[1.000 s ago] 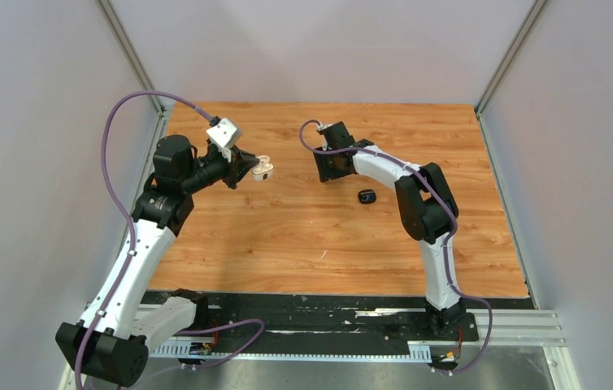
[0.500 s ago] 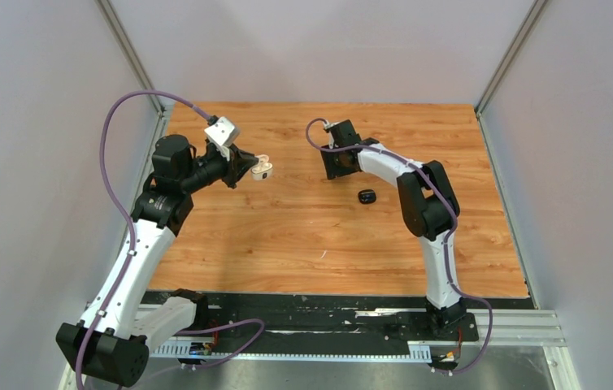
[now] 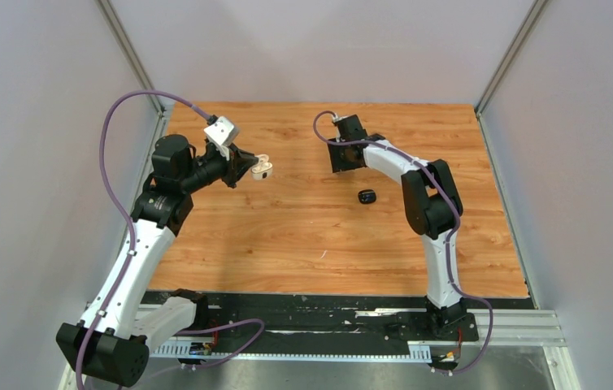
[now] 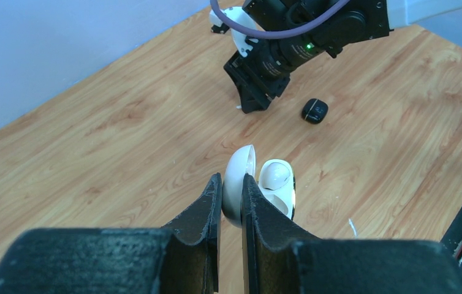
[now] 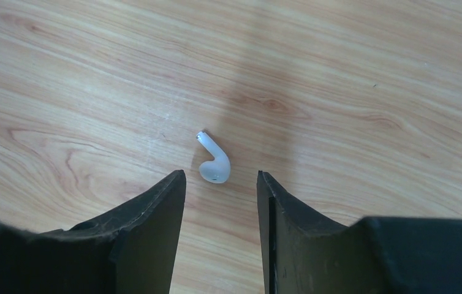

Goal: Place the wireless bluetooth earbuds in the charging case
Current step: Pick up the earbud from the center of the board.

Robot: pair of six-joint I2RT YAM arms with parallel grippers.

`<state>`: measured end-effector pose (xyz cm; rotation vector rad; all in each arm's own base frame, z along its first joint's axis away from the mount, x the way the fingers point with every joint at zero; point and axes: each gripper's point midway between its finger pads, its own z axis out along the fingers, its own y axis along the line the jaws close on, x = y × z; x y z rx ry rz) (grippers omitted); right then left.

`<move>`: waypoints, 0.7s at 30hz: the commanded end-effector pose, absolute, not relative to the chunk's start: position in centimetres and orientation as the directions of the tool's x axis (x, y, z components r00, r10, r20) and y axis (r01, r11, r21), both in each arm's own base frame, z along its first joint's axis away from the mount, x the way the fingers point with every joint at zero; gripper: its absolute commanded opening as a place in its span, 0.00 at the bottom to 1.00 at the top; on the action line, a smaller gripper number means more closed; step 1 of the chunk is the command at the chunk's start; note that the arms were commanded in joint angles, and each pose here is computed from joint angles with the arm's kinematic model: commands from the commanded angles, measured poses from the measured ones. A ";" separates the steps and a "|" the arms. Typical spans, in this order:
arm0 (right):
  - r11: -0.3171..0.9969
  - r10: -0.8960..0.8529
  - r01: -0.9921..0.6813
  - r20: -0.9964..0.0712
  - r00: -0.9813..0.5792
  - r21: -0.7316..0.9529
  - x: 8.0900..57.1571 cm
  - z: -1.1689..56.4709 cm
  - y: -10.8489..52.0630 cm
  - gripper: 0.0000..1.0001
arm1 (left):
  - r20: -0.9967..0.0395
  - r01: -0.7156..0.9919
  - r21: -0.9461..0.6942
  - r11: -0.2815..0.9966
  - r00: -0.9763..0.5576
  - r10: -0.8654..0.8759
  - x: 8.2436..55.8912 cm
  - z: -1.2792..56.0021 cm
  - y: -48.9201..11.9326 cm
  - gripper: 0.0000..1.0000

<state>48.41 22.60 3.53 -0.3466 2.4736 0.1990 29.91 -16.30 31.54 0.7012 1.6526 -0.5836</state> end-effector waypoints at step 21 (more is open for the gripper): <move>0.980 0.170 0.076 -0.583 -0.794 0.182 50.5 5.2 23.3 0.38 | -0.979 0.711 0.032 0.703 -0.119 0.165 30.2 32.9 -15.7 0.00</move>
